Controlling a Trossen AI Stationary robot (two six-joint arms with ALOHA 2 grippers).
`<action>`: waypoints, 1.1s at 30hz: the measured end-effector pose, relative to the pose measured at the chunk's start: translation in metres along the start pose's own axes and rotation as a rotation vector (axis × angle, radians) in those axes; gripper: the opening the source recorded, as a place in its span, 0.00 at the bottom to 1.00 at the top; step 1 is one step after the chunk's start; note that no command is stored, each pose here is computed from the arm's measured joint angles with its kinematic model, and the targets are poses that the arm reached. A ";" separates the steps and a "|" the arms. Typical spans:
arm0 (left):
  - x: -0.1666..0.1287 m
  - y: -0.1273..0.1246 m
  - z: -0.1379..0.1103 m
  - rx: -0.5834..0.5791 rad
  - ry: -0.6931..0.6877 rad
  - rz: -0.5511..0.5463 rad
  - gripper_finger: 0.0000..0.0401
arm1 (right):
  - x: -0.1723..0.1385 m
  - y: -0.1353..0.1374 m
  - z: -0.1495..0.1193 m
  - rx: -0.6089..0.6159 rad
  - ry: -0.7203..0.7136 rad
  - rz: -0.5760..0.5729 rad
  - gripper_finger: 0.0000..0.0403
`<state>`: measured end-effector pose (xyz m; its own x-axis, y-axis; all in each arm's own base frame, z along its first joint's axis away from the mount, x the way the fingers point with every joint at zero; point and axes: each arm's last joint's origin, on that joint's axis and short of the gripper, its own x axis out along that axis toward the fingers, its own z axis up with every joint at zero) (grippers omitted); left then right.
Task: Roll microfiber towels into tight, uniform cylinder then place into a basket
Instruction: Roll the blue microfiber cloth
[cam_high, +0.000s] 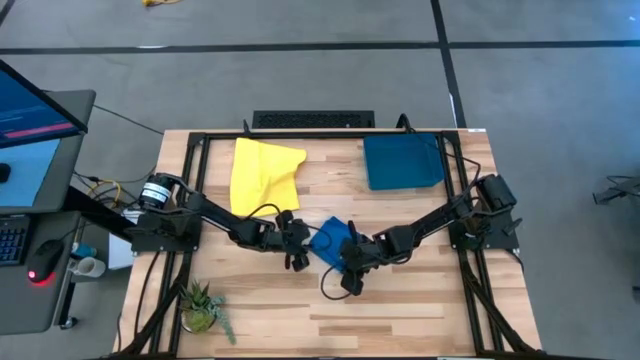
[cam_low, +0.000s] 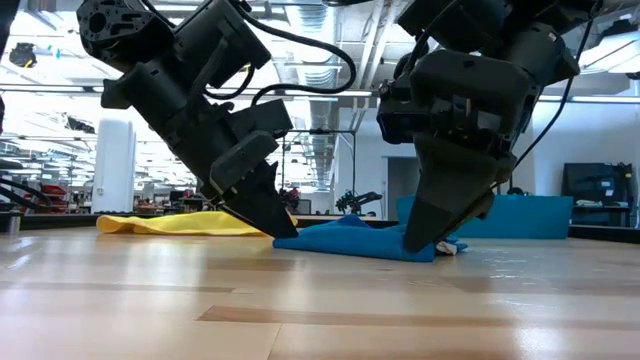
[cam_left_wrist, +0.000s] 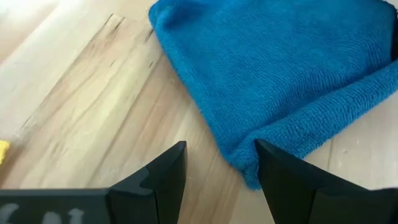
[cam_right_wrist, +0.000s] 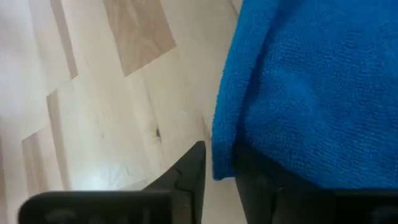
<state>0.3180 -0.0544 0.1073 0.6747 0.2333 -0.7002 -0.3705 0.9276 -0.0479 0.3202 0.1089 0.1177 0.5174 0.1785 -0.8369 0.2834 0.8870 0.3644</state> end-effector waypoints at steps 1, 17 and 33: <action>0.000 0.000 0.000 -0.007 0.001 0.000 0.44 | 0.000 0.000 0.000 0.002 0.007 0.011 0.26; 0.000 0.002 -0.004 -0.183 0.039 0.027 0.44 | -0.062 0.038 -0.018 -0.321 -0.188 -0.115 0.27; 0.000 0.003 -0.005 -0.282 0.046 0.035 0.44 | -0.023 0.067 -0.033 -0.834 -0.351 -0.170 0.27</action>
<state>0.3136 -0.0531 0.1037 0.6309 0.2441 -0.7365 -0.5603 0.7999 -0.2149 0.3009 0.1778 0.1476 0.7761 -0.0011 -0.6306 -0.2252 0.9336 -0.2788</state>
